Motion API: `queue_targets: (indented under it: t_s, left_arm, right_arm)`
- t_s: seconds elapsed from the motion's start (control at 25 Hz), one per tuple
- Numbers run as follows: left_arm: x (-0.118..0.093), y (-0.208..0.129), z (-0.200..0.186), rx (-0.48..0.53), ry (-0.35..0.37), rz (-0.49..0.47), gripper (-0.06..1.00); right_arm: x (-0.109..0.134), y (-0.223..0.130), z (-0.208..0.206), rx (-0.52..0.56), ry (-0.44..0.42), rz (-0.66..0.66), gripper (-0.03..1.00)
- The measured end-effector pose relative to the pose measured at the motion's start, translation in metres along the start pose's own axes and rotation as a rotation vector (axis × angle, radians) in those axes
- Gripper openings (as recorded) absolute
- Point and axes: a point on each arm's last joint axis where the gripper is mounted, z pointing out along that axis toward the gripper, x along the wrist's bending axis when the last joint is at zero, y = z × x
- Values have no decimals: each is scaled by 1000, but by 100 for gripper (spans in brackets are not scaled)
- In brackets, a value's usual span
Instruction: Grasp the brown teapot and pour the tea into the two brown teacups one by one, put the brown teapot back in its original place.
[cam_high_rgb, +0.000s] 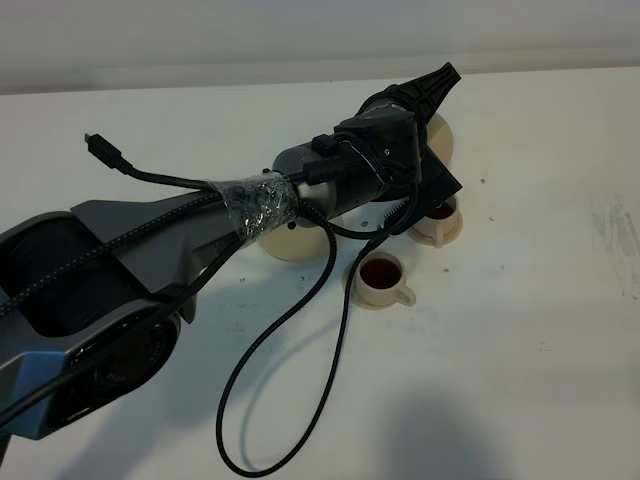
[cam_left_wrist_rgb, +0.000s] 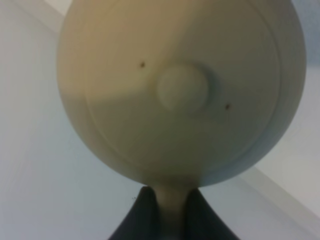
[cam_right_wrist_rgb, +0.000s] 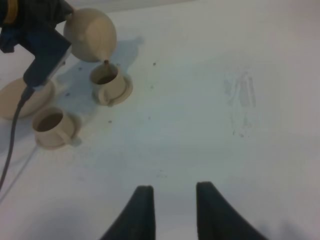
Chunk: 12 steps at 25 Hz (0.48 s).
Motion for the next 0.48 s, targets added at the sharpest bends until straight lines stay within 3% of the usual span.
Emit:
queue_targets:
  t_s: [0.48]
  left_arm:
    - [1,-1,0,14,15,28,11]
  right_arm:
    - [0,0,0,0,0,0,23]
